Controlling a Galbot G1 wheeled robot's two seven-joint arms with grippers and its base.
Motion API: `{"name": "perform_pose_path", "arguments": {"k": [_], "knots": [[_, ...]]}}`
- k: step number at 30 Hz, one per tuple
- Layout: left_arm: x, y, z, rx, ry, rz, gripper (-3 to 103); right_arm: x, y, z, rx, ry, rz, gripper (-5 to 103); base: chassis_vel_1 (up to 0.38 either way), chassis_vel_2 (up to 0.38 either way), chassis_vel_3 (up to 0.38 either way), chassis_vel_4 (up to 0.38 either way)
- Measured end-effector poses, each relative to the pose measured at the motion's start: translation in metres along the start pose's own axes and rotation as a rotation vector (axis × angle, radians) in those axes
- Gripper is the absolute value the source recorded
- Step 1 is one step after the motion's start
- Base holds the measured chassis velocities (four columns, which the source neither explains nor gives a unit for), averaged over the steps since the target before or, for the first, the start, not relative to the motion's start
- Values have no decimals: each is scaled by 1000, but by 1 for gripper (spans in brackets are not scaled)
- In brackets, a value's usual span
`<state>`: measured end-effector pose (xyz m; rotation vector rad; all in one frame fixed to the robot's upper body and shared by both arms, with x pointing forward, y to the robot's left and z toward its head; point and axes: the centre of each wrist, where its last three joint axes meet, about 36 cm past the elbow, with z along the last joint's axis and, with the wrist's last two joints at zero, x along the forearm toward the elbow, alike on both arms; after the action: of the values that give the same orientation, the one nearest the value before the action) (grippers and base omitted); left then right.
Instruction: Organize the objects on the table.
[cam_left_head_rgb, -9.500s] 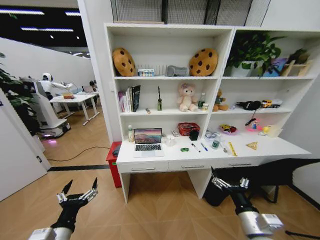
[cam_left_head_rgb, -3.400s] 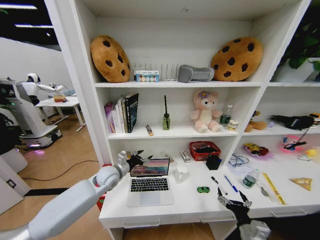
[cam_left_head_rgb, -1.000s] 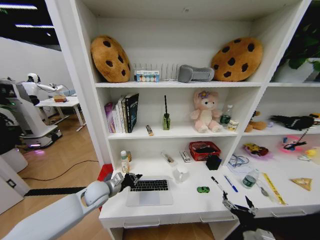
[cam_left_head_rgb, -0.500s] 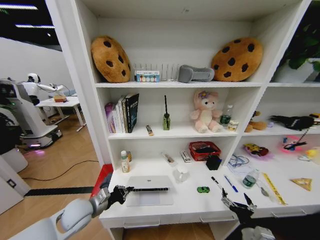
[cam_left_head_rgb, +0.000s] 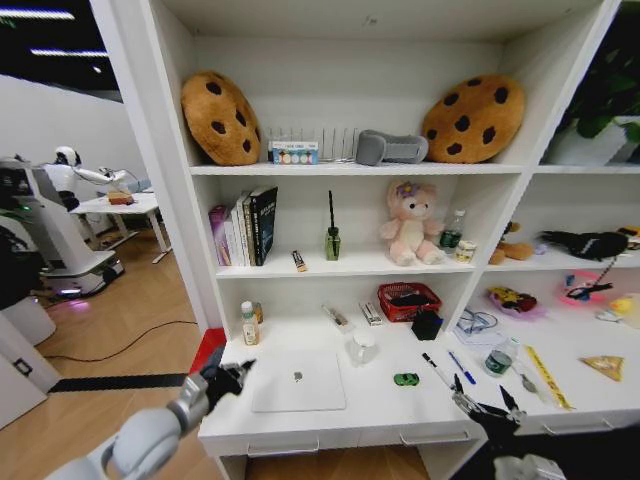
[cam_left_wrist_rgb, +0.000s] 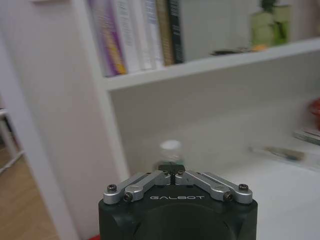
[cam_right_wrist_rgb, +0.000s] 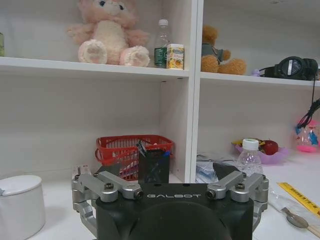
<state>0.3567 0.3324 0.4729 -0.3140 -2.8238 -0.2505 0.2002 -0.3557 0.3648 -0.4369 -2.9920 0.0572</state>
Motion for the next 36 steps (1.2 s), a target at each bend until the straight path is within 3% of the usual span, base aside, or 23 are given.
{"name": "perform_pose_path", "arguments": {"k": [1,2,5,8,11,13,14,15,20,24,26,27,32,34,36], "knots": [[-1,20,-9,31,-26,-99,0,0,0,-1,2,-3,-12,100,0,0,0,0],[-1,20,-9,31,-26,-99,0,0,0,-1,2,-3,-12,100,0,0,0,0],[15,73,-28,73,-84,-288,0,-2,0,-3,3,-12,-36,100,0,0,0,0],[34,90,-26,100,-89,-345,0,-3,-1,-3,0,-15,-44,100,0,0,0,0],[54,90,-13,132,-73,-357,0,-6,-1,-1,-2,-12,-49,100,0,0,0,0],[82,80,9,148,-34,-347,0,-8,-1,1,-5,-8,-56,100,0,0,0,0],[82,80,9,148,-34,-347,0,-8,-1,1,-5,-8,-56,100,0,0,0,0],[110,70,28,144,-6,-344,0,-10,0,2,-8,-7,-64,100,0,0,0,0],[151,45,47,113,-1,-320,0,-11,3,5,-13,-3,-73,100,0,0,0,0],[154,26,43,103,-18,-278,0,-5,1,7,-10,0,-65,100,0,0,0,0],[154,-2,35,108,-38,-255,2,-3,0,6,-6,-11,-58,100,0,0,0,0],[154,-2,35,108,-38,-255,2,-3,0,6,-6,-11,-58,100,0,0,0,0],[154,-50,28,173,-58,-273,22,2,4,0,25,-47,-54,100,0,0,0,0],[153,-56,28,178,-60,-276,22,3,5,-1,36,-54,-56,100,0,0,0,0],[154,-69,29,192,-65,-297,33,9,6,-2,59,-70,-68,100,0,0,0,0]]}}
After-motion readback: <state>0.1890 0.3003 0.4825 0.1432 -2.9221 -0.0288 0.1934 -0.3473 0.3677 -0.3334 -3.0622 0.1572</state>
